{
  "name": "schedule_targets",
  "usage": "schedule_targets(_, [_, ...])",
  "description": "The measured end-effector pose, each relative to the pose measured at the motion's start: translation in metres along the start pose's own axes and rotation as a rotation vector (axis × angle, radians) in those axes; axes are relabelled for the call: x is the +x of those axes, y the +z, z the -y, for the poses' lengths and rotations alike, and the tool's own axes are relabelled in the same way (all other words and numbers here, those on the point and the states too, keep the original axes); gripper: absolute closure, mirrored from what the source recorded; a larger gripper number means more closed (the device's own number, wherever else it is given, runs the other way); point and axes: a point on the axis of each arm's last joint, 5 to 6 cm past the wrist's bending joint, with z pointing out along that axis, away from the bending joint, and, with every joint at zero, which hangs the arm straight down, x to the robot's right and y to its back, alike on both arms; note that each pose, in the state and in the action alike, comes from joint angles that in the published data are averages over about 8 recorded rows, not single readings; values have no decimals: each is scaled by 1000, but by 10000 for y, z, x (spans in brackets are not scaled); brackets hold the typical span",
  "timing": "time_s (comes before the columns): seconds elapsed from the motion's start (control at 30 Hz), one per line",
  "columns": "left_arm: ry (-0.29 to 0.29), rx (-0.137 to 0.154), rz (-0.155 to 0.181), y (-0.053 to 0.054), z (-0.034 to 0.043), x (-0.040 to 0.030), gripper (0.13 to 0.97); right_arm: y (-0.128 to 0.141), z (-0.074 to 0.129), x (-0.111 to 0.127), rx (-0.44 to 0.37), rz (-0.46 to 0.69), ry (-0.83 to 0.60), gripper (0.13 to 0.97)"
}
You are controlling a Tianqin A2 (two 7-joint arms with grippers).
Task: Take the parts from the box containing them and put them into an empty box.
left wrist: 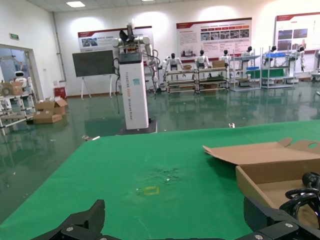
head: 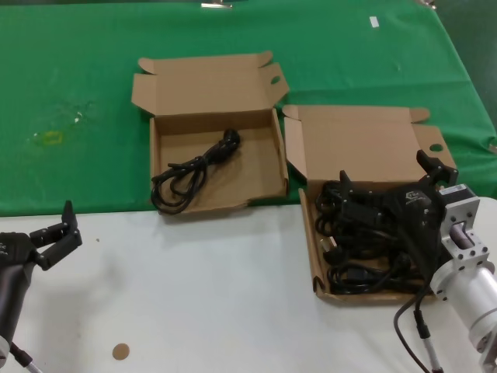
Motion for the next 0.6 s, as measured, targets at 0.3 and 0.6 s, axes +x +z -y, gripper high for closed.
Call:
schedule_targets(0.3, [0, 0, 0, 0, 0, 0, 132, 0, 0, 0, 0, 0, 0, 130])
schedule_targets(0.6, [0, 0, 0, 0, 0, 0, 132, 0, 0, 0, 0, 0, 0, 130])
